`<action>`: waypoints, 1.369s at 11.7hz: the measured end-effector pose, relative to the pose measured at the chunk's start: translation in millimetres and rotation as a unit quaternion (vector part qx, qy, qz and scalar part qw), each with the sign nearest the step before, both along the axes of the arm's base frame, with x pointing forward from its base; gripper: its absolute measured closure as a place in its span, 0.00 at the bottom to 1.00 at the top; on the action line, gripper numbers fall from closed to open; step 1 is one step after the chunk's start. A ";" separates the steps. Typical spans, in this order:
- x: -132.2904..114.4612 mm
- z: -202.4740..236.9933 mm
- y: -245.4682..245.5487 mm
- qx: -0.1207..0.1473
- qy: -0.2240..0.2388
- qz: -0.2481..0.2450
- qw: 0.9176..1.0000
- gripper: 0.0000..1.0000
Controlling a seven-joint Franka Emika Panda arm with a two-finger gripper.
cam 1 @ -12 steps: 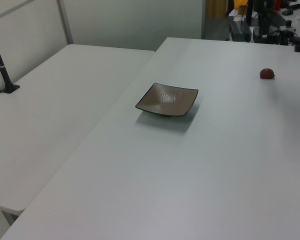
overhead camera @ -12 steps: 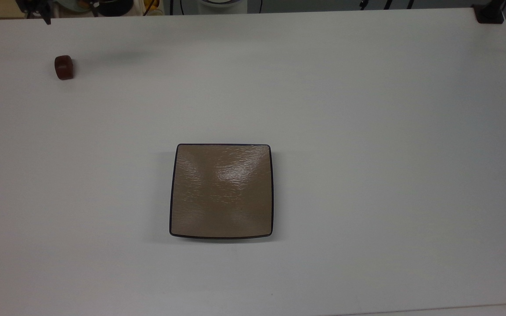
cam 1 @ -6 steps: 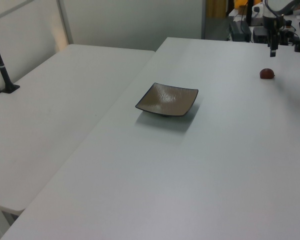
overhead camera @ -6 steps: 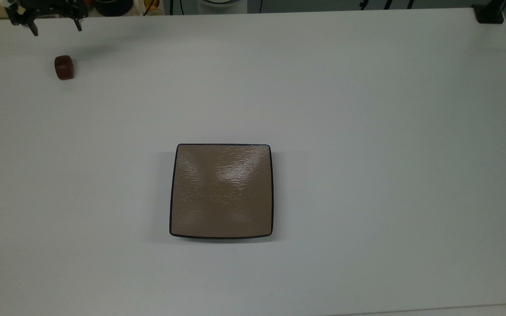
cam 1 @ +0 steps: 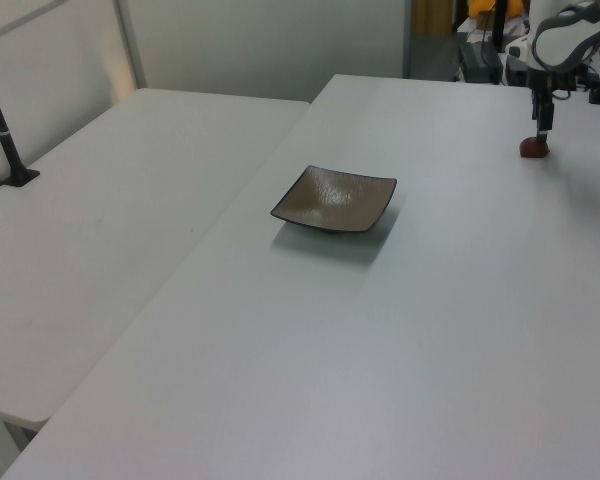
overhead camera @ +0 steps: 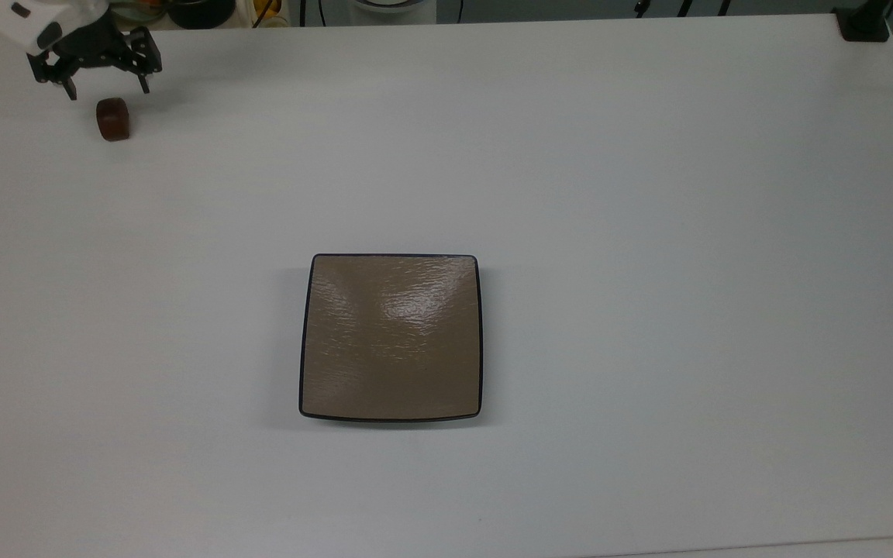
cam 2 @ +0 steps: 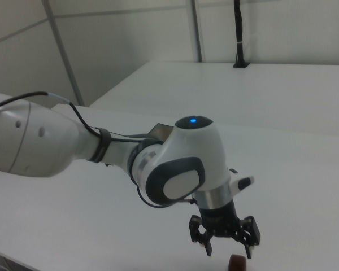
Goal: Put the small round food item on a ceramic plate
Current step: 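Lower the open gripper over the small reddish-brown food item, then close the gripper on the food item and lift it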
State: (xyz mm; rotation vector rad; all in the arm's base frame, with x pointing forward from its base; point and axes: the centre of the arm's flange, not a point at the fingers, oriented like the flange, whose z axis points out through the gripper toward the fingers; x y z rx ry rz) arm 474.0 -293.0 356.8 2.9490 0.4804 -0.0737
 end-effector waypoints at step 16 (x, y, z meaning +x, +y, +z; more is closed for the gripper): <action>6.6 -43.6 -12.6 -0.011 0.007 0.015 1.000 0.80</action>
